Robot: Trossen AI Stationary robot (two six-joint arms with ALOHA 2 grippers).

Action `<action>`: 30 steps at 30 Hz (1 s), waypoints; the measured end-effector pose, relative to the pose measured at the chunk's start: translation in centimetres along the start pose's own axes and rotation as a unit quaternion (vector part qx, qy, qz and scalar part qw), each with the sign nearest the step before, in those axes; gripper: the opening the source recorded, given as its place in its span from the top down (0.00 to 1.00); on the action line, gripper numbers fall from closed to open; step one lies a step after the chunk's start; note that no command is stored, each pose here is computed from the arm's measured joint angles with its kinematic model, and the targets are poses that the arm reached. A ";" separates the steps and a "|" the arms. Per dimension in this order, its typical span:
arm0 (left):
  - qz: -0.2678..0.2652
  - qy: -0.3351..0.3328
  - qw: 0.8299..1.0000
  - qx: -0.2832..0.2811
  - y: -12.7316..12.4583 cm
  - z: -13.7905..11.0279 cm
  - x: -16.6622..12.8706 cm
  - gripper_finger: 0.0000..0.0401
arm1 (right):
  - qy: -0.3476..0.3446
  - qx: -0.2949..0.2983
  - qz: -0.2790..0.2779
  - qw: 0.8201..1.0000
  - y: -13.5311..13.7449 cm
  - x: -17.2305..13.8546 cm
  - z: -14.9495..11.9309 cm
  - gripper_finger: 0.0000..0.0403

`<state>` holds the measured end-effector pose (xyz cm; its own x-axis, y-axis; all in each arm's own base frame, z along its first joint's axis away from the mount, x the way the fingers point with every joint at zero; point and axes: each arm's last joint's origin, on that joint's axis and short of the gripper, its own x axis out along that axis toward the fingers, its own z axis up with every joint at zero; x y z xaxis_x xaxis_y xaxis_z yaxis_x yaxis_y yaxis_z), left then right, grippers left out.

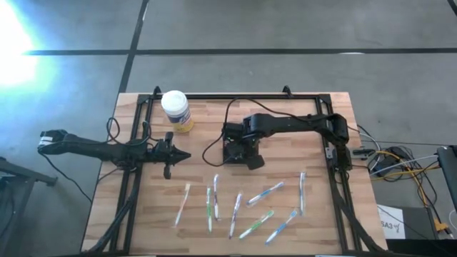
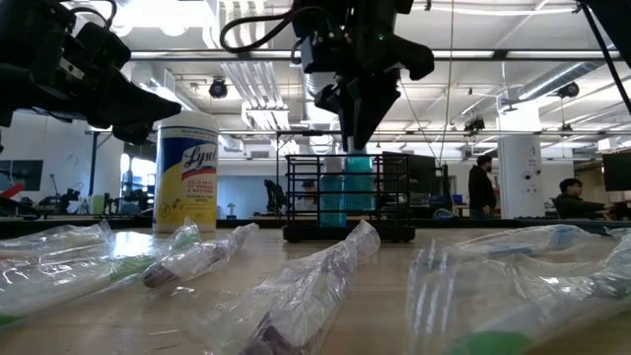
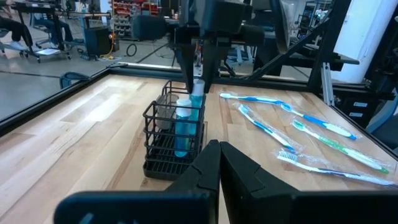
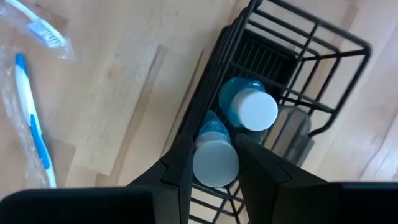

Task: Pick & Place toothbrushing station
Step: Put the mouthwash into the black mesh organizer

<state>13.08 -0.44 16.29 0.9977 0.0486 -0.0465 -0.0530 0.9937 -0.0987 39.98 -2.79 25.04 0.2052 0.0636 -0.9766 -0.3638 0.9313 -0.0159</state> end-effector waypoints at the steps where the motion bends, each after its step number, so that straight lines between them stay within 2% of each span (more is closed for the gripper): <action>1: 0.000 0.000 1.000 0.000 0.0 0.0 0.0 0.98 | -0.002 0.000 0.000 1.000 0.0 0.2 0.0 0.78; 24: 0.000 0.000 1.000 0.001 0.0 0.0 0.0 0.98 | -0.018 0.022 0.015 0.999 -0.5 1.2 -0.5 0.77; 30: 0.000 0.000 1.000 0.001 0.0 0.0 0.0 0.98 | -0.028 -0.003 0.034 0.999 -0.7 1.3 -0.6 0.76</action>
<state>13.08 -0.45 16.27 0.9977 0.0484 -0.0468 -0.0528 0.9938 -0.0976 39.97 -3.54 23.69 0.2312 0.1470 -0.9617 -0.3837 0.9222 0.0487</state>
